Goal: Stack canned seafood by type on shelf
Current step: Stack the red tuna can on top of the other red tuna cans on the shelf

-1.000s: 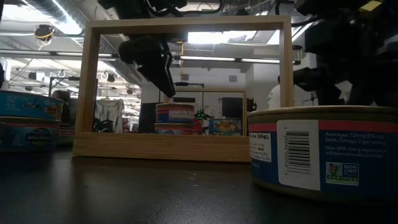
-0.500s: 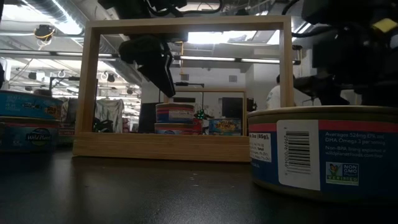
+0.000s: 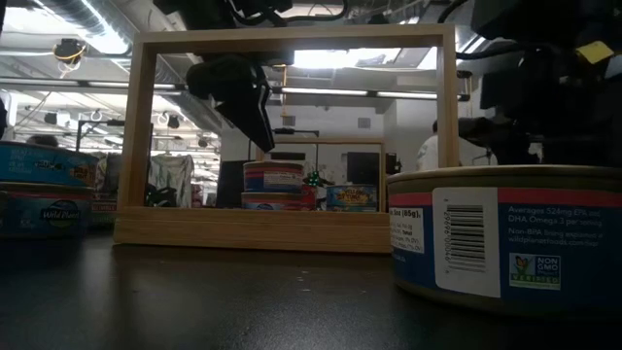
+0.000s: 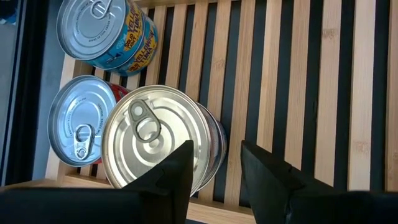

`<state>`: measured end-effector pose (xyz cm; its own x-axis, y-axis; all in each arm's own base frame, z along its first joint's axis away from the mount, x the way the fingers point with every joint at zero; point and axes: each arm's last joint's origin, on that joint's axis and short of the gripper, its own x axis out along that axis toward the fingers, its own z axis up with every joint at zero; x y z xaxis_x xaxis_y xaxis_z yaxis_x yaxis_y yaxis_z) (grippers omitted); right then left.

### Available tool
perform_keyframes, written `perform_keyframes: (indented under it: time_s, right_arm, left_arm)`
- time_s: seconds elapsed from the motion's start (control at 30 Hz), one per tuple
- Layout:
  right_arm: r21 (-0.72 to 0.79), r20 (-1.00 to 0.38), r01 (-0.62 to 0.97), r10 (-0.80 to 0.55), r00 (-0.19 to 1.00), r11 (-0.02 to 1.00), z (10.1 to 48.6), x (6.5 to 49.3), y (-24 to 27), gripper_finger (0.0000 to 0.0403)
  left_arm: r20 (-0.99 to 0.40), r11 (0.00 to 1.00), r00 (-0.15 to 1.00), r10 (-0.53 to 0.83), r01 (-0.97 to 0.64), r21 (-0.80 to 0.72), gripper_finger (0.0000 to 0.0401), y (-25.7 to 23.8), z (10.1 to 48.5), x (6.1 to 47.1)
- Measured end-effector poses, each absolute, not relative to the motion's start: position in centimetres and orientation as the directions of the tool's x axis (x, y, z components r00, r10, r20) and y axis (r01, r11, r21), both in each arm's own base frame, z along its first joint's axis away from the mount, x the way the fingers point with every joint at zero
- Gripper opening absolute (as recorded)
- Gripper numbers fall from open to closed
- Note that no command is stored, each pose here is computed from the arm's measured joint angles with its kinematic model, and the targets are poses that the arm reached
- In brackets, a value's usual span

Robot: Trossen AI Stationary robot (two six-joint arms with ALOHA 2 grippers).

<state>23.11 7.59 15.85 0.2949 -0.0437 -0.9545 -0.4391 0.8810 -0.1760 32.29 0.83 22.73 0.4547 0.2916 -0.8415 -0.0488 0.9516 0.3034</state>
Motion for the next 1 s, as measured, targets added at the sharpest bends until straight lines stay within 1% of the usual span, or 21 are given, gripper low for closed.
perform_keyframes:
  time_s: [0.17,0.23,0.3,0.47,0.77,1.0]
  right_arm:
    - [-0.17,-0.956,-0.443,-0.039,0.29,0.881,15.8,23.1,7.6,0.0034]
    - [-0.17,-0.956,-0.442,-0.038,0.292,0.881,15.8,23.1,7.6,0.0015]
    - [-0.17,-0.955,-0.438,-0.038,0.295,0.883,15.8,23.1,7.6,0.0005]
    - [-0.177,-0.942,-0.417,-0.031,0.334,0.891,15.9,23.5,7.7,0.0003]
    - [-0.172,-0.927,-0.412,-0.006,0.374,0.895,17.1,24.5,8.1,0.0001]
    - [-0.188,-0.917,-0.411,-0.009,0.399,0.892,18.3,25.1,8.3,0.0001]
  left_arm:
    - [-0.842,0.954,0.455,0.292,-0.07,0.292,0.0127,0.8,22.7,32.3]
    - [-0.842,0.955,0.455,0.292,-0.084,0.286,0.0127,0.8,22.7,32.3]
    - [-0.842,0.955,0.454,0.291,-0.091,0.282,0.0127,0.8,22.7,32.3]
    - [-0.842,0.956,0.455,0.291,-0.097,0.278,0.0127,0.8,22.7,32.3]
    - [-0.84,0.956,0.459,0.29,-0.168,0.239,0.0127,0.8,22.8,32.2]
    - [-0.821,0.955,0.492,0.29,-0.206,0.214,0.0127,0.8,24.3,32.2]
